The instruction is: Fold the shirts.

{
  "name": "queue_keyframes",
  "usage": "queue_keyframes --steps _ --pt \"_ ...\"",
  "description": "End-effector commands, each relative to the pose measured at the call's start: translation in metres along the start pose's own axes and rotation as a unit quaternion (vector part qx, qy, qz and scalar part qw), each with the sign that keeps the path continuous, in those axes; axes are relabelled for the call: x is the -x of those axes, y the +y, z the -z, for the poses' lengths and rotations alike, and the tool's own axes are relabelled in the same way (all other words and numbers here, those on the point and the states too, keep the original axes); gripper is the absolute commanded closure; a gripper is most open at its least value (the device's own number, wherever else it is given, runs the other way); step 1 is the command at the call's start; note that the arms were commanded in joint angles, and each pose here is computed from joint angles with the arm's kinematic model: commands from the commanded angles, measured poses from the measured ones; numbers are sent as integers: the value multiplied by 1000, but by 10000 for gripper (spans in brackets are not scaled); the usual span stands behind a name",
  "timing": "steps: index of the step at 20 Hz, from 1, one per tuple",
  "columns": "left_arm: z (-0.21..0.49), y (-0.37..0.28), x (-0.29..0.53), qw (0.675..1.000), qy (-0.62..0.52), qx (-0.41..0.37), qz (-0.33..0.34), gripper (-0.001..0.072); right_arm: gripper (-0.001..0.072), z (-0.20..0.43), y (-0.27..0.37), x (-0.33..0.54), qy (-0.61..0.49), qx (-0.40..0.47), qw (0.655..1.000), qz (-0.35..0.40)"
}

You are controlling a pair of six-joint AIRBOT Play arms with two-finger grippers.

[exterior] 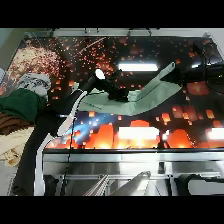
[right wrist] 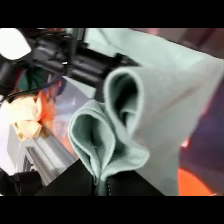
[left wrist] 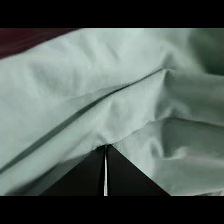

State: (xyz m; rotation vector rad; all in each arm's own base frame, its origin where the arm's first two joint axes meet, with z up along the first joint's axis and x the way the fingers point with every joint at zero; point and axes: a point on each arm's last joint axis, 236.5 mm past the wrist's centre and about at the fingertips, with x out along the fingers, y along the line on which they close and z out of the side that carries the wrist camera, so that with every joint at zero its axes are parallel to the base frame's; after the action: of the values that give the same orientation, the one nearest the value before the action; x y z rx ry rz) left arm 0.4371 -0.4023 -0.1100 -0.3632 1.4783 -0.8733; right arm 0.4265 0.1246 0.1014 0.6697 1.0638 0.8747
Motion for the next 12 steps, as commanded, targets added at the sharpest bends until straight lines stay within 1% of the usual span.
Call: queue_keyframes --steps 1,3,4,5,6,7,9,12 --pt "-21 -62 44 991 -45 0 129 705 690 -1 43 -29 0 30 999 -15" --pt "-29 -118 129 968 -80 -45 235 706 690 -5 57 -58 -11 40 999 -10" --pt "-29 -137 176 955 -98 -69 271 705 690 -10 66 -75 -24 48 998 -10" --pt "-26 -152 227 942 -120 -92 300 706 690 -18 77 -96 -45 56 997 -9" --pt "-22 -160 271 932 -143 -114 312 706 690 -24 84 -118 -66 64 996 -3" --pt "-16 -163 314 925 -171 -135 311 705 690 -30 90 -145 -88 76 993 7" --pt "-6 -158 378 918 -225 -169 281 705 690 -34 93 -201 -112 89 989 24" --pt "9 -153 432 911 -274 -177 254 705 690 -22 92 -308 -114 86 990 20"
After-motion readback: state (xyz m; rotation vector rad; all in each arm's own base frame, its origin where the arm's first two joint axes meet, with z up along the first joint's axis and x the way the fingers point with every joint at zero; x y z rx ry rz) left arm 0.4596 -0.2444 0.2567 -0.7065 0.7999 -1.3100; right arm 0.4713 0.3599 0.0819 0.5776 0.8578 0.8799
